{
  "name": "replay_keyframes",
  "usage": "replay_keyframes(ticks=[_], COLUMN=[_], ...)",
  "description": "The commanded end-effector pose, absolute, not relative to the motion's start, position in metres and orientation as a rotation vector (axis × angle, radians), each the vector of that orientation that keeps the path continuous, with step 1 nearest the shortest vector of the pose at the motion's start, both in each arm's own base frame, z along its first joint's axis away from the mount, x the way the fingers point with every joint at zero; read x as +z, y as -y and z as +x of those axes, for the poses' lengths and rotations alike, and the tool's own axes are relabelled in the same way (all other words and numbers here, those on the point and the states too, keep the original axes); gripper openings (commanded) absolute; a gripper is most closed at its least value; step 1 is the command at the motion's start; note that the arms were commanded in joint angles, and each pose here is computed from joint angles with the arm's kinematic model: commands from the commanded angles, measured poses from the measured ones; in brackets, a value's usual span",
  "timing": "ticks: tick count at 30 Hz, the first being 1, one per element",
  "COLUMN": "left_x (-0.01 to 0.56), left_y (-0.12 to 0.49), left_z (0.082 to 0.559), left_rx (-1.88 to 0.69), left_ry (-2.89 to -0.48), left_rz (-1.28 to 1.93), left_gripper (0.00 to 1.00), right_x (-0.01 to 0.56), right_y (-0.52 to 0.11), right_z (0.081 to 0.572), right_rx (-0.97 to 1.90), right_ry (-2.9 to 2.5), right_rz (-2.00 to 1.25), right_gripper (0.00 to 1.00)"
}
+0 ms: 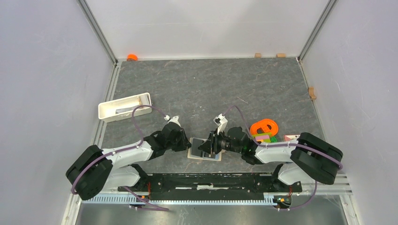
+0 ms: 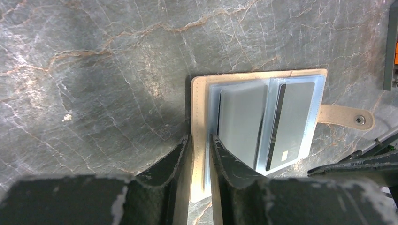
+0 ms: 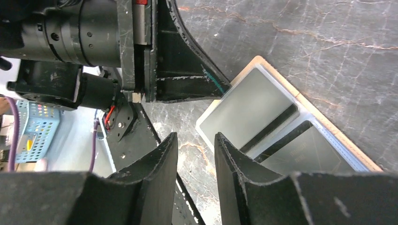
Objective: Put the credit cards into the card holder
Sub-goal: Turn over the card slot in the card holder.
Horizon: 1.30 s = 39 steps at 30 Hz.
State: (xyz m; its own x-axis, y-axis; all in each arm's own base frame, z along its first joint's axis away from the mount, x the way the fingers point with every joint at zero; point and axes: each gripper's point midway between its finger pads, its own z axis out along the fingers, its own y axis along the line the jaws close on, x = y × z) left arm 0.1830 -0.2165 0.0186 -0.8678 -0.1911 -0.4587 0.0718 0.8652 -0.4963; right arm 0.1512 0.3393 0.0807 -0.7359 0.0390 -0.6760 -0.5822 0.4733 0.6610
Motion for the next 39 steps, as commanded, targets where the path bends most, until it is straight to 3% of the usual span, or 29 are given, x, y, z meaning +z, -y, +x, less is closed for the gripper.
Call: replay_keyframes(ticks=[1,5,10,21,39], left_x=[0.001,0.003,0.016,0.040,0.006], left_y=[0.206,0.202,0.189,0.203,0.203], left_z=[0.164,0.163,0.172,0.174,0.167], left_rx=[-0.664,-0.651,-0.567,-0.702,-0.651], left_ry=[-2.619,-2.613,-2.559,-2.489,-2.589], left_rz=[-0.105,-0.107,-0.105,-0.082,-0.055], left_gripper=[0.27,0.29,0.39,0.55,0.55], right_x=[0.096,0.086,0.072,0.047,0.022], right_y=[-0.342,-0.319,-0.289,-0.287,-0.263], right_z=[0.166,0.177,0.184,0.163,0.159], right_rx=[1.208,1.014,0.832,0.930,0.851], right_ry=[-2.047,-2.099,-2.166,-2.254,-2.355], right_rz=[-0.430,-0.415,-0.363,-0.343,-0.189], right_gripper=[0.39,0.46,0.52,0.51,0.46])
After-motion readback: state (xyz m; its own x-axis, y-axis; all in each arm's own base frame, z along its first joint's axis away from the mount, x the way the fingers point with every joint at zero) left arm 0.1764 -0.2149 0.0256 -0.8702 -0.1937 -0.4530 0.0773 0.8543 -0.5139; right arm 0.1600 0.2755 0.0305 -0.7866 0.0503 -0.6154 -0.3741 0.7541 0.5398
